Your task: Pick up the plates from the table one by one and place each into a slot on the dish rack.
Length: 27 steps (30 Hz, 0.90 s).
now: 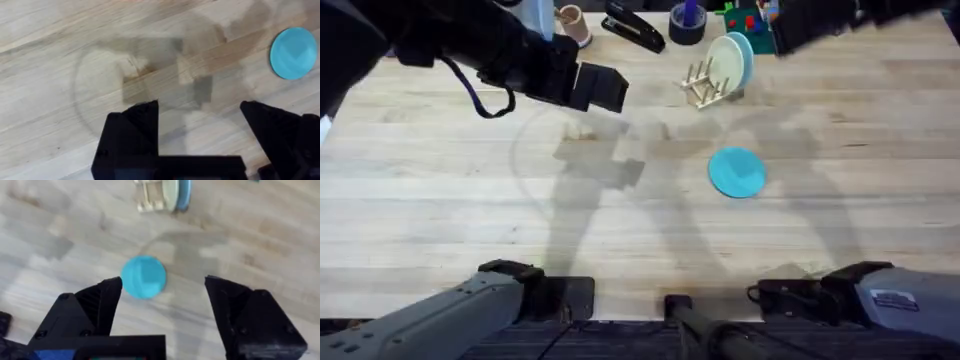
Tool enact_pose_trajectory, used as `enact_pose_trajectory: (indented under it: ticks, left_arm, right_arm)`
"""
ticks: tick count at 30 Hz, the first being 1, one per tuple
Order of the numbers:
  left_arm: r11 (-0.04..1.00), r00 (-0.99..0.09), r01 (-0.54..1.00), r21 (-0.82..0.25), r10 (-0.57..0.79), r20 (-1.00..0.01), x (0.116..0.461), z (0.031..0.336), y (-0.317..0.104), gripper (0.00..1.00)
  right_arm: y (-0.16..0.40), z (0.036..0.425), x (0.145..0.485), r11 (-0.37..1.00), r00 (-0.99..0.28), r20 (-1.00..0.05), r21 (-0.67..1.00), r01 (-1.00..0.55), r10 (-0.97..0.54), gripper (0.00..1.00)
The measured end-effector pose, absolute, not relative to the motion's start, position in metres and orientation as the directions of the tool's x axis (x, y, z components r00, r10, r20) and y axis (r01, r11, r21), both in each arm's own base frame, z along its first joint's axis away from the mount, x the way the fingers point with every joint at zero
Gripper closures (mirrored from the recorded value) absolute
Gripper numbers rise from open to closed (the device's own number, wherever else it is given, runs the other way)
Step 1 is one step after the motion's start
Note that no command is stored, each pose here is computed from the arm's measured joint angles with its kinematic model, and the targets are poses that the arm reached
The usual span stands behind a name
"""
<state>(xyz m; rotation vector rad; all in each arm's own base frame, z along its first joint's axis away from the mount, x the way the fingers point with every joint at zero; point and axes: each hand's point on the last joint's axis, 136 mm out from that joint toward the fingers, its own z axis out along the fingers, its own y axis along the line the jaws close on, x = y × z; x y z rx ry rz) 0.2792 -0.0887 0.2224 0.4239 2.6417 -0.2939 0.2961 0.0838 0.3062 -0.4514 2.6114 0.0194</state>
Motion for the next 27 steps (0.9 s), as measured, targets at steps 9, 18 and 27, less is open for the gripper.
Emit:
enact_pose_trajectory:
  ticks: [9,18,27]
  left_arm:
    - [0.917,-0.844,0.371,-0.146,0.268,-0.465,0.278,0.223,-0.093,0.006]
    - [0.917,-0.845,0.372,-0.147,0.269,-0.462,0.277,0.223,-0.093,0.31]
    - [0.886,-0.846,0.397,-0.237,0.254,-0.468,0.272,0.227,-0.108,0.959]
  right_arm:
    - [0.053,0.277,0.24,0.969,-0.878,-0.411,-0.073,-0.235,-0.244,0.007]
    - [0.025,0.261,0.213,0.996,-0.939,-0.331,-0.031,-0.085,-0.091,0.007]
    - [0.023,0.259,0.208,0.998,-0.948,-0.31,-0.023,-0.064,-0.068,0.007]
